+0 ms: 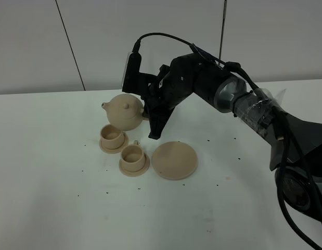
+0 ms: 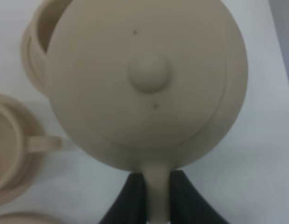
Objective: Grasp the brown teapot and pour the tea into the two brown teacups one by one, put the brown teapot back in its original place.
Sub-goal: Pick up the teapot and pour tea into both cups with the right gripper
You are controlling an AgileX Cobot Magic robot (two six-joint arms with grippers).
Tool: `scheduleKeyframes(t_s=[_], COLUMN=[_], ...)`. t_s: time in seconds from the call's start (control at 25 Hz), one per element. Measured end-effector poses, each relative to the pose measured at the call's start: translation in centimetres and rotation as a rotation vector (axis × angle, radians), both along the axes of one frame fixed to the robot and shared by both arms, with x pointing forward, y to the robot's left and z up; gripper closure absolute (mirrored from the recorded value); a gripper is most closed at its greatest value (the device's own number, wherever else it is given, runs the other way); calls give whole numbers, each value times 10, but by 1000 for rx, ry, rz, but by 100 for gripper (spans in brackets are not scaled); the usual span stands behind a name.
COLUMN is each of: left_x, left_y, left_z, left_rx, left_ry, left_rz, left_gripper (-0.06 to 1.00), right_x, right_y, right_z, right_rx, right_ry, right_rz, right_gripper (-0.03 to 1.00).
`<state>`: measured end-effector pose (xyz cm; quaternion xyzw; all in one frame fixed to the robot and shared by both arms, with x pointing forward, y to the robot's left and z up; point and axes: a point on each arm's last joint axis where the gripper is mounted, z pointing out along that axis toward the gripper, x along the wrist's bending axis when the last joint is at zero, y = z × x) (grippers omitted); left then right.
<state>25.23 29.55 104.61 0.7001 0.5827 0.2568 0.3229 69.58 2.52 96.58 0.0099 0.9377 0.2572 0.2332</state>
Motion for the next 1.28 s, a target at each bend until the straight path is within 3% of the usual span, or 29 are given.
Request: scheduleKeyframes(t_s=[1.28], left_x=[0], left_y=[0], left_z=[0], left_rx=[0], left_ry=[0], left_rz=[0], left_gripper=[71], right_x=[8], right_y=[-12], right_z=[-1], right_rx=[-132], right_ry=[-98], right_rz=[27], right_gripper=[87])
